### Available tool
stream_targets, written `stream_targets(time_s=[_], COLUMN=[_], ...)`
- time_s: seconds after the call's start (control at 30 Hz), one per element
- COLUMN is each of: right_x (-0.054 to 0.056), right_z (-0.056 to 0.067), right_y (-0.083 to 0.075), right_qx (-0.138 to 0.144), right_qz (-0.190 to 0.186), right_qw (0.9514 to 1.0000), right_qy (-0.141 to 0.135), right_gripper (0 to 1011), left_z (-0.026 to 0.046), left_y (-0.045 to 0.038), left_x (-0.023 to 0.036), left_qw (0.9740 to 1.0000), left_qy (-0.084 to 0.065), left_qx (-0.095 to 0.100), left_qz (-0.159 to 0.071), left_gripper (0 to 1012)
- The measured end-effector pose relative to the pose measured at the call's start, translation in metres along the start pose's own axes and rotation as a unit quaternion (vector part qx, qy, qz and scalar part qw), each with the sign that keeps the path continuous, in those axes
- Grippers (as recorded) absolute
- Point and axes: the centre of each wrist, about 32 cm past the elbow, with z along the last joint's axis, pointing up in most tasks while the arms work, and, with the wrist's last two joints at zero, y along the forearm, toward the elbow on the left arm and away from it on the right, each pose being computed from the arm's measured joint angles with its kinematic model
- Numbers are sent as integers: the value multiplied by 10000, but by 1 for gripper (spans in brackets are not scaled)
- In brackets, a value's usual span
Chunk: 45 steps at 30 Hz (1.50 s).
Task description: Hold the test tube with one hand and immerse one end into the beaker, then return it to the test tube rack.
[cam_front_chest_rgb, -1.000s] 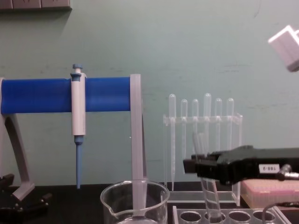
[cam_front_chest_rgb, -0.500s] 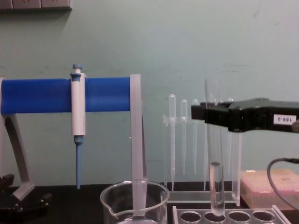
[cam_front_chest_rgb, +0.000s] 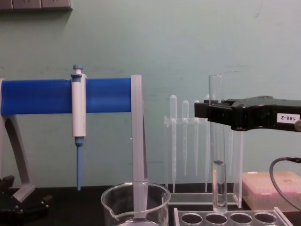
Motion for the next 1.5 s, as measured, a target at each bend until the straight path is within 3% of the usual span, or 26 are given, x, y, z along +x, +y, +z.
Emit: stream_targets(time_s=[1.5], right_x=[2], right_z=[2], right_y=[6], right_qx=[-22], right_qz=[23], right_qw=[10000], right_qy=[3], right_gripper=[224], left_z=[0], left_y=[0], left_x=[0], left_qw=[10000], left_qy=[0], left_qx=[0], left_qz=[0], left_gripper=[1000])
